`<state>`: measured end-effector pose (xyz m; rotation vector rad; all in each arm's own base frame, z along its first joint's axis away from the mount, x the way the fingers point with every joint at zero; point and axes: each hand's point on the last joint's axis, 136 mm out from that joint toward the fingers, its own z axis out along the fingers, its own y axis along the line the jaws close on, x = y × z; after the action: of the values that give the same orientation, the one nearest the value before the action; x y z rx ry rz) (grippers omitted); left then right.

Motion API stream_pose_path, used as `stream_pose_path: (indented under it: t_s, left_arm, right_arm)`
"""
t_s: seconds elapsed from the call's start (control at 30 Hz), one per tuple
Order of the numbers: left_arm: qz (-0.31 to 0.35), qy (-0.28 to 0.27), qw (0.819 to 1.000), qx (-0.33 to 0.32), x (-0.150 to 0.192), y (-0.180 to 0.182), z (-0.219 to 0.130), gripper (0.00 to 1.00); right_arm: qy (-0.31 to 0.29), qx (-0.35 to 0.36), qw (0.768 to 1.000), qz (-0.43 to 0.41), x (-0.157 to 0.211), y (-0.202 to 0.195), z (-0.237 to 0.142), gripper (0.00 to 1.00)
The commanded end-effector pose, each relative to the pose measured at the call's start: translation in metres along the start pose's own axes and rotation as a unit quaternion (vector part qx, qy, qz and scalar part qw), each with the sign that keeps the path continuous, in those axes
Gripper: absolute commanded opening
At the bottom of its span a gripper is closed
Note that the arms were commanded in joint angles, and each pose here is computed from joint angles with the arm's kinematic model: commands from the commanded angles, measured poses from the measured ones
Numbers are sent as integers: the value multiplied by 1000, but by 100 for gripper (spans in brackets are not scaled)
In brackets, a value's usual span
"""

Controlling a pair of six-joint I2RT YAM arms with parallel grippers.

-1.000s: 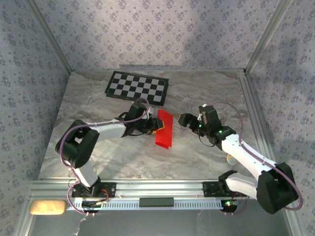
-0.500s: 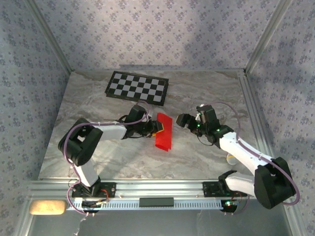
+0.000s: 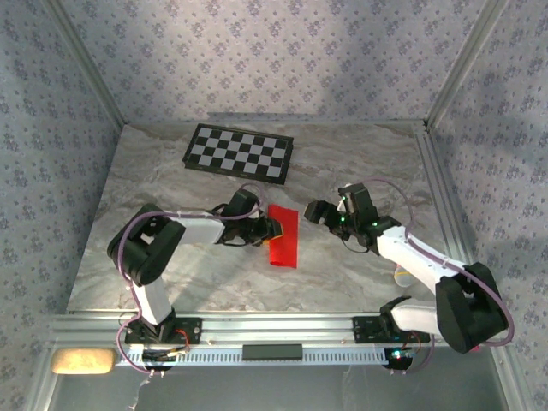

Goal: Fold a paper plane with a square sheet of paper (pick it up from the middle)
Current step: First fold the square sheet of paper in half at the center of the table.

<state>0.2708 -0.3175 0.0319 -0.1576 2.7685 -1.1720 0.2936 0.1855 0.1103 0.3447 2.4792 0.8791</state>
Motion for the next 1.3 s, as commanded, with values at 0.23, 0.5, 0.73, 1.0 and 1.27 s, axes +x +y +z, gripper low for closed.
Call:
stream_pose_path:
  t_s: [0.23, 0.5, 0.73, 1.0, 1.27]
  left_arm:
    - [47, -6, 995, -91, 1, 12, -3, 49]
    - [73, -41, 989, -119, -9, 4, -16, 53]
    - [70, -67, 988, -116, -13, 2, -27, 55]
    - [81, -46, 986, -136, -7, 13, -24, 52]
    - [83, -35, 984, -156, -8, 18, -24, 50]
  right_arm:
    - [8, -12, 1000, 0, -4, 12, 3, 90]
    - [16, -10, 1000, -1, -1, 11, 7, 91]
    - [20, -8, 1000, 0, 1, 10, 9, 91]
    - [31, -4, 1000, 0, 6, 8, 13, 92]
    - [35, -3, 999, -2, 7, 8, 14, 92]
